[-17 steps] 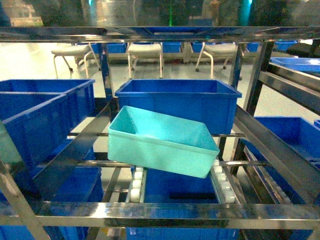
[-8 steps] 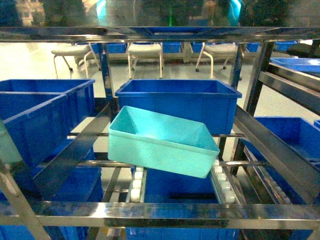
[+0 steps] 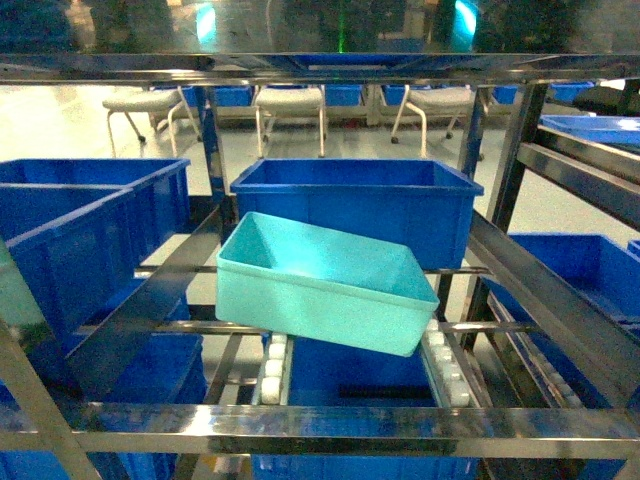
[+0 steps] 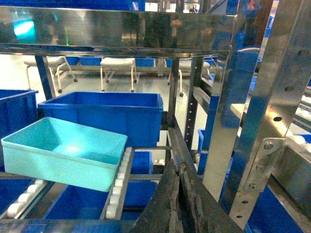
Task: Organize blue bins on left shelf correctly
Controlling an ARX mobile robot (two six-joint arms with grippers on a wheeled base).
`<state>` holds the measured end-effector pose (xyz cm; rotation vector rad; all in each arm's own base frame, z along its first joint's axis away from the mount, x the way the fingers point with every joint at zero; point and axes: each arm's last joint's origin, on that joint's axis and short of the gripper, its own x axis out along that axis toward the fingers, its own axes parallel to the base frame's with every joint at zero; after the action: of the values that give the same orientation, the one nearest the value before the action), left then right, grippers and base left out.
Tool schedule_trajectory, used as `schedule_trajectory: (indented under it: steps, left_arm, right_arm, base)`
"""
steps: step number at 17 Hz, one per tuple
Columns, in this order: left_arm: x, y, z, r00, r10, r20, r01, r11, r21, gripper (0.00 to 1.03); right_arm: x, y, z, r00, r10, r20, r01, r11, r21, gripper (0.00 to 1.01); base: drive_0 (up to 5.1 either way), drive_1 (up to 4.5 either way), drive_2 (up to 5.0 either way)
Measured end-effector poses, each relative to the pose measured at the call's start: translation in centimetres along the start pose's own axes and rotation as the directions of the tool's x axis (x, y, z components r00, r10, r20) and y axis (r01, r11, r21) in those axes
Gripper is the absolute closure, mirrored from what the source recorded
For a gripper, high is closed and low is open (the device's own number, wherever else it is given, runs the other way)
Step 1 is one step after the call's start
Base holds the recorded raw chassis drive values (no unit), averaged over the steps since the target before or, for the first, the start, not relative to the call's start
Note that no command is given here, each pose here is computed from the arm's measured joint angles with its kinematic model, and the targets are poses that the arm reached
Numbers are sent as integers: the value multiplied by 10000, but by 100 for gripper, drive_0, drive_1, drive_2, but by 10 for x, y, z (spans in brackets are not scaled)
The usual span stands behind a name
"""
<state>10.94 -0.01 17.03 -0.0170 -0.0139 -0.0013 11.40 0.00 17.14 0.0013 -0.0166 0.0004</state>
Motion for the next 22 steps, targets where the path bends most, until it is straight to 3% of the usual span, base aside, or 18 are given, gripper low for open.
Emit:
schedule_trajectory:
  steps: [2,3,5,7,9,14,16,22]
  left_arm:
    - [-2,0,-1,10000,4,-34,-4,10000,0,101]
    - [-8,0,-7,9983,6,-579,-6,10000,0,101]
    - [-12,0,-1,10000,11,4,-11,10000,4,101]
    - [-12,0,-4,9998,3,-187,-3,10000,11,101]
    - [-12,0,-4,9999,3,-172,-3,10000,11,101]
    - [-12,0,-3,9999,7,-160,-6,10000,11,101]
    - [-12,0,-3,9999,7,-160,-6,10000,4,89]
    - [-12,0,-3,9999,7,-160,-6,10000,4,25]
  right_arm:
    - [-3,0,0,10000,0,-4,0,10000,0,99]
    - [-4,0,0,10000,-4,4,4,10000,0,99]
    - [-5,0,-1,10000,4,-46,-4,10000,-4,99]
    - [-12,0,-5,9991,-4,-427,4,10000,-8,99]
    - [-17,0,-2,10000,4,23,-4,10000,-11,99]
    - [-17,0,-3,9999,0,-107,0,10000,-15,99]
    - [-17,0,-3,9999,0,-103,0,10000,-19,82]
    - [-17,0,-3,9999,0,-103,0,10000,-19,17]
  base:
    - [0,0,0]
    - [0,0,0]
    - [0,0,0]
    - [0,0,0]
    - [0,0,0]
    - [0,0,0]
    - [0,0,0]
    - [0,0,0]
